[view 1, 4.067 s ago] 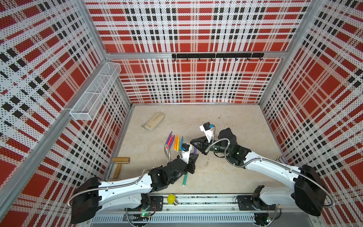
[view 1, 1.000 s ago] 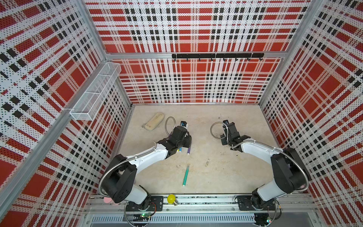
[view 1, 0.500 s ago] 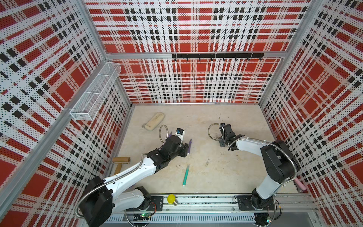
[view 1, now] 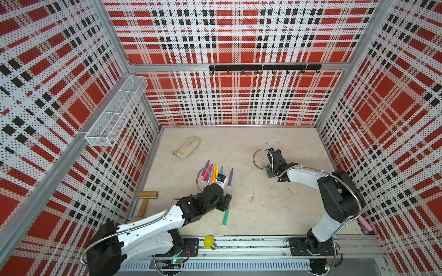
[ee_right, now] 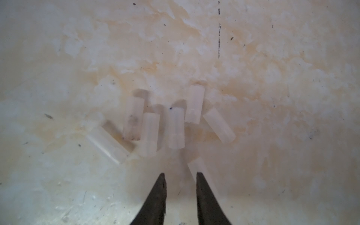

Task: Remove pen caps from pens
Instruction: Place the pen cap to the middle-right of the table, then pick up the pen from the bottom-center of the table.

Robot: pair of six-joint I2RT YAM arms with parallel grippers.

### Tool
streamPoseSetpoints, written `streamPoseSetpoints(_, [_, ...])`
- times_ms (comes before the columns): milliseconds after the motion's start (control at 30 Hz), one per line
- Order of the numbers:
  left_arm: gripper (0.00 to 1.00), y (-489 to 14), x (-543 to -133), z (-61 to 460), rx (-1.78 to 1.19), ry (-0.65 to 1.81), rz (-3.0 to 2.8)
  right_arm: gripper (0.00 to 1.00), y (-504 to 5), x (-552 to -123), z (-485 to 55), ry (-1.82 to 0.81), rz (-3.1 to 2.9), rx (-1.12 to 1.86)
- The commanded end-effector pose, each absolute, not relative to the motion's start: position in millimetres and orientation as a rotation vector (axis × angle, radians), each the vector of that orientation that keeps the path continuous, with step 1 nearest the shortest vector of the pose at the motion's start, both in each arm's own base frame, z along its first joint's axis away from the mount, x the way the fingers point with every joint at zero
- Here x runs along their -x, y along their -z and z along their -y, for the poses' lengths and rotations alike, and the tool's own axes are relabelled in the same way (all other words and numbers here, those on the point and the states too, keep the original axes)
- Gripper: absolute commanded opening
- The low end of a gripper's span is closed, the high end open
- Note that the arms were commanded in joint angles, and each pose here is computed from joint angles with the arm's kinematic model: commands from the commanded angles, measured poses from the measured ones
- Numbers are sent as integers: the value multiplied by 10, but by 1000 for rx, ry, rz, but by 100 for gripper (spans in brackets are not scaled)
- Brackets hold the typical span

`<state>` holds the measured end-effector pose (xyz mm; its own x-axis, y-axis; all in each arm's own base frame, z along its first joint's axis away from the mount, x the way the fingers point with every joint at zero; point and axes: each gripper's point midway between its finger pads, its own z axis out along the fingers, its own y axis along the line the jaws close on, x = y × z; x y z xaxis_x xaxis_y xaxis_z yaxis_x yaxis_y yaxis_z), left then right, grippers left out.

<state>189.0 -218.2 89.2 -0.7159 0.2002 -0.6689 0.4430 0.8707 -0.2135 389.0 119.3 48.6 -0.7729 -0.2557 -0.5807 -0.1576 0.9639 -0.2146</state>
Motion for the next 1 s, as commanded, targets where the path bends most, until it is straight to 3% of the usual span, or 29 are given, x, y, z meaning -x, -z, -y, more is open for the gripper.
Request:
streamPoseSetpoints(0, [61, -845, -1812, 2131, -388, 485, -2391, 31, -677, -3959, -1253, 159, -2412, 276])
streamPoseSetpoints(267, [61, -626, -1548, 2202, -452, 474, -2465, 36, -981, -3906, -1368, 75, -2336, 289])
streamPoseSetpoints(433, [61, -321, -1503, 2189, -475, 391, -2552, 37, -1377, -3752, -1682, -149, -2203, 362])
streamPoseSetpoints(567, [60, -148, -1484, 2302, -511, 359, -2598, 43, -1705, -3603, -1768, -291, -2076, 354])
streamPoseSetpoints(633, [57, -87, -1493, 2379, -523, 361, -2613, 44, -1821, -3543, -1757, -319, -2040, 342])
streamPoseSetpoints(767, [37, 38, -1476, 2464, -555, 315, -2665, 45, -1955, -3481, -1723, -336, -2002, 322])
streamPoseSetpoints(967, [42, 185, -1405, 2532, -593, 222, -2711, 45, -2034, -3437, -1713, -353, -1985, 315])
